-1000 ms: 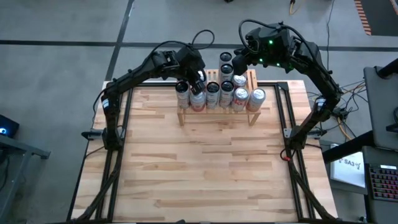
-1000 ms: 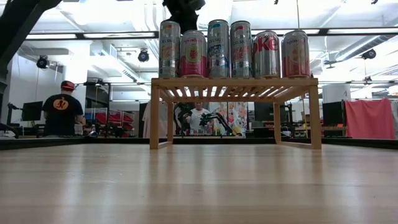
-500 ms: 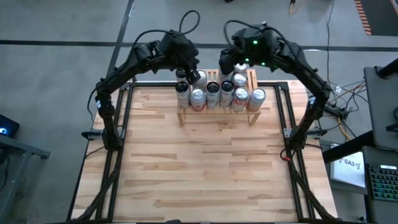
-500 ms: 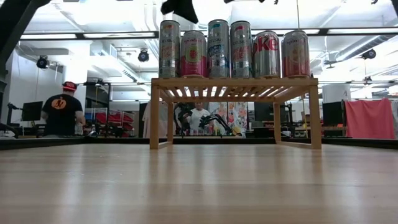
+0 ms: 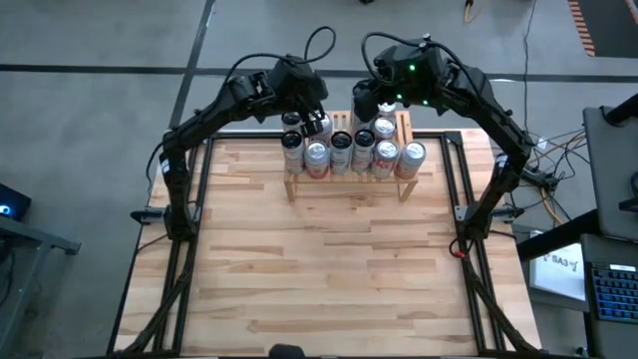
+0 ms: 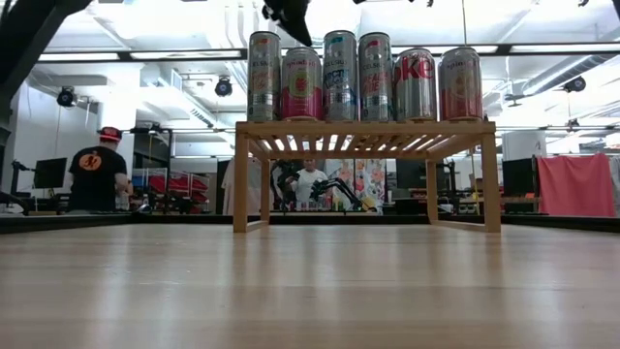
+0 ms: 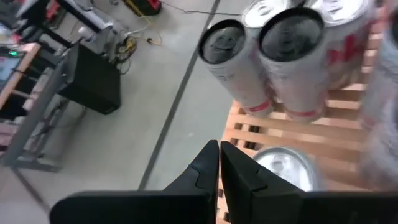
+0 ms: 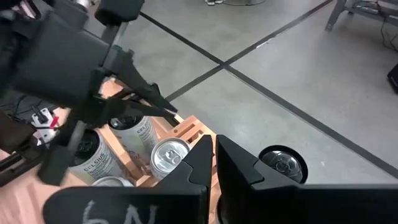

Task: Place canned beverage on shelf
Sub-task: Adjust the pink and white soda can on the back of the shelf

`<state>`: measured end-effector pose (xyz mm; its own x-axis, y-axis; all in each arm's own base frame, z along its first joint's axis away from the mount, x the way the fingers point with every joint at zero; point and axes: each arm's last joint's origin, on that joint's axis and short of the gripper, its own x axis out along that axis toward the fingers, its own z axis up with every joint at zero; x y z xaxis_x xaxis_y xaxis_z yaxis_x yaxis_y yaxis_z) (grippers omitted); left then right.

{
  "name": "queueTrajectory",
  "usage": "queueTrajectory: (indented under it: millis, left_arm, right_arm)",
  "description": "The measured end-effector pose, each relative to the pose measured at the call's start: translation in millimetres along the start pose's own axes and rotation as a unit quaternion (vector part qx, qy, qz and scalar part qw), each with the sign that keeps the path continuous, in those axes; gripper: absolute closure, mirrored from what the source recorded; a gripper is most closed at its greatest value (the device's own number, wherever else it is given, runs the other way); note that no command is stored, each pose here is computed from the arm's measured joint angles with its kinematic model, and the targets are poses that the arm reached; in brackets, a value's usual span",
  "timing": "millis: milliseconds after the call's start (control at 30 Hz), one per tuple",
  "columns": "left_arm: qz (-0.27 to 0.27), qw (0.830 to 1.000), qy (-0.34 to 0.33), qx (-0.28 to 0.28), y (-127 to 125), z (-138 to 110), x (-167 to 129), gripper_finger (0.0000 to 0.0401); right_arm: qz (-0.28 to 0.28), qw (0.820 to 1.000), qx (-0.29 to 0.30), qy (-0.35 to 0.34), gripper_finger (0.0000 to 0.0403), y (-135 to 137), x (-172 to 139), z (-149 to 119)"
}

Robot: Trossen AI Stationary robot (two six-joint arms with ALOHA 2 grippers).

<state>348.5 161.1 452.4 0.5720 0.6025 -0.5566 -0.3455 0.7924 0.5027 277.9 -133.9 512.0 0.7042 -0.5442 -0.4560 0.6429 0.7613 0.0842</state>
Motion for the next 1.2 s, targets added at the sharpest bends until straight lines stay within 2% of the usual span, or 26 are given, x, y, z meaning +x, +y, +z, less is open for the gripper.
queueTrajectory:
  millis: [133, 233, 433, 667, 900, 1200]
  left_arm:
    - [0.026, 0.999, 0.038, 0.018, -3, -4, 12, 0.0401]
    - [0.030, 0.998, 0.063, -0.005, -7, -7, 14, 0.0401]
    - [-0.018, 0.996, 0.075, -0.047, -10, -11, 11, 0.0401]
    - [-0.128, 0.990, 0.030, -0.052, -16, -8, 9, 0.0401]
    - [-0.096, 0.992, 0.024, -0.078, -13, -5, 10, 0.0401]
    - [-0.104, 0.988, 0.055, -0.099, -18, -9, 19, 0.0401]
  right_arm:
    - [0.000, 1.000, -0.001, 0.001, 0.0390, 0, 0, 0]
    - [0.000, 1.000, -0.001, 0.001, 0.0390, 0, 0, 0]
    - [-0.001, 1.000, -0.001, 0.003, 0.0390, 0, 0, -1]
    - [-0.005, 1.000, -0.011, 0.002, 0.0390, 0, 0, 0]
    - [-0.005, 1.000, -0.017, 0.002, 0.0390, 0, 0, 0]
    - [-0.005, 1.000, -0.022, 0.003, 0.0390, -1, 0, -1]
